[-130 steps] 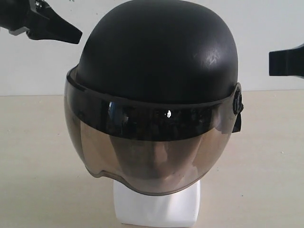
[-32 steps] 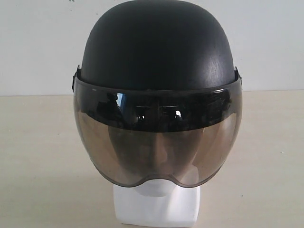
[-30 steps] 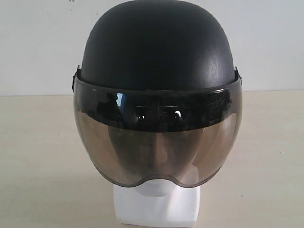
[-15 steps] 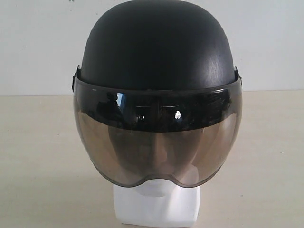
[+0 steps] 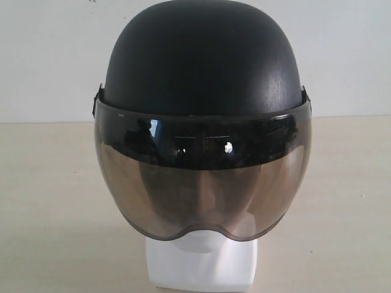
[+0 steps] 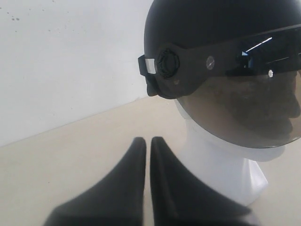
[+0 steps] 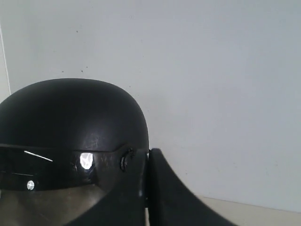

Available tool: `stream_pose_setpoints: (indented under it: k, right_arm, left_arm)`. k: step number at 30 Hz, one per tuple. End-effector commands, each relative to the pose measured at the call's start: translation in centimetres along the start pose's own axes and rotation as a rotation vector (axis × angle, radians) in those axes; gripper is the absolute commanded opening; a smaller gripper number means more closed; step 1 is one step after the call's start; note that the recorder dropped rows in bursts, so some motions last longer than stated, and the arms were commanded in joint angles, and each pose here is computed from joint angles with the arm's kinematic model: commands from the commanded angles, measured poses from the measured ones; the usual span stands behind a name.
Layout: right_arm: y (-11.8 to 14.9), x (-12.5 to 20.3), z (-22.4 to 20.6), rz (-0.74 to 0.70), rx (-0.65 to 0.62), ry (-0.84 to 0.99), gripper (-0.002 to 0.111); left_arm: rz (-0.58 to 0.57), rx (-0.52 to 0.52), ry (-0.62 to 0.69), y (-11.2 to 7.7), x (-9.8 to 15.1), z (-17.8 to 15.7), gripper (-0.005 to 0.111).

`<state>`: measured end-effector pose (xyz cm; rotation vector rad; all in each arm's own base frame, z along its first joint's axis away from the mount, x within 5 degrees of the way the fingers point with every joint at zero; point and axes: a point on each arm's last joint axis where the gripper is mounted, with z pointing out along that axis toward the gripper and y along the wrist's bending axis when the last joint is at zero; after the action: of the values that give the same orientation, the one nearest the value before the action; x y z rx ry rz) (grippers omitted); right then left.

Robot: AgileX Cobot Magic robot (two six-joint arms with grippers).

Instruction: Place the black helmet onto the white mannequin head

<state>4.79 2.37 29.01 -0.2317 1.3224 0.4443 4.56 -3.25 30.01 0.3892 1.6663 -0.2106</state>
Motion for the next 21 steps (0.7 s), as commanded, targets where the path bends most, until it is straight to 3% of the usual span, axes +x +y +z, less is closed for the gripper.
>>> stream_pose_setpoints:
  k: [1,6,10,12,16,21]
  right_arm:
    - [-0.1,0.1,-0.1,-0.027,0.019,-0.001,0.000]
    - [-0.8,1.4,-0.2,-0.072,0.090,0.147,0.000]
    - [-0.8,3.3,-0.7,-0.346,0.027,0.371,0.000]
    - [-0.7,4.0,-1.5,-0.405,0.001,0.400,0.000]
    - [-0.9,5.7,-2.2,-0.384,0.012,0.386,0.000]
    - [-1.4,7.8,-2.3,-0.243,0.111,0.432,0.000]
  left_arm:
    - [-0.020,0.001,-0.009,0.0,0.0,0.0,0.004]
    - [-0.020,0.001,-0.009,0.0,0.0,0.0,0.004]
    - [-0.020,0.001,-0.009,0.0,0.0,0.0,0.004]
    - [-0.020,0.001,-0.009,0.0,0.0,0.0,0.004]
    - [-0.020,0.001,-0.009,0.0,0.0,0.0,0.004]
    - [-0.017,0.001,-0.009,0.0,0.0,0.0,0.004]
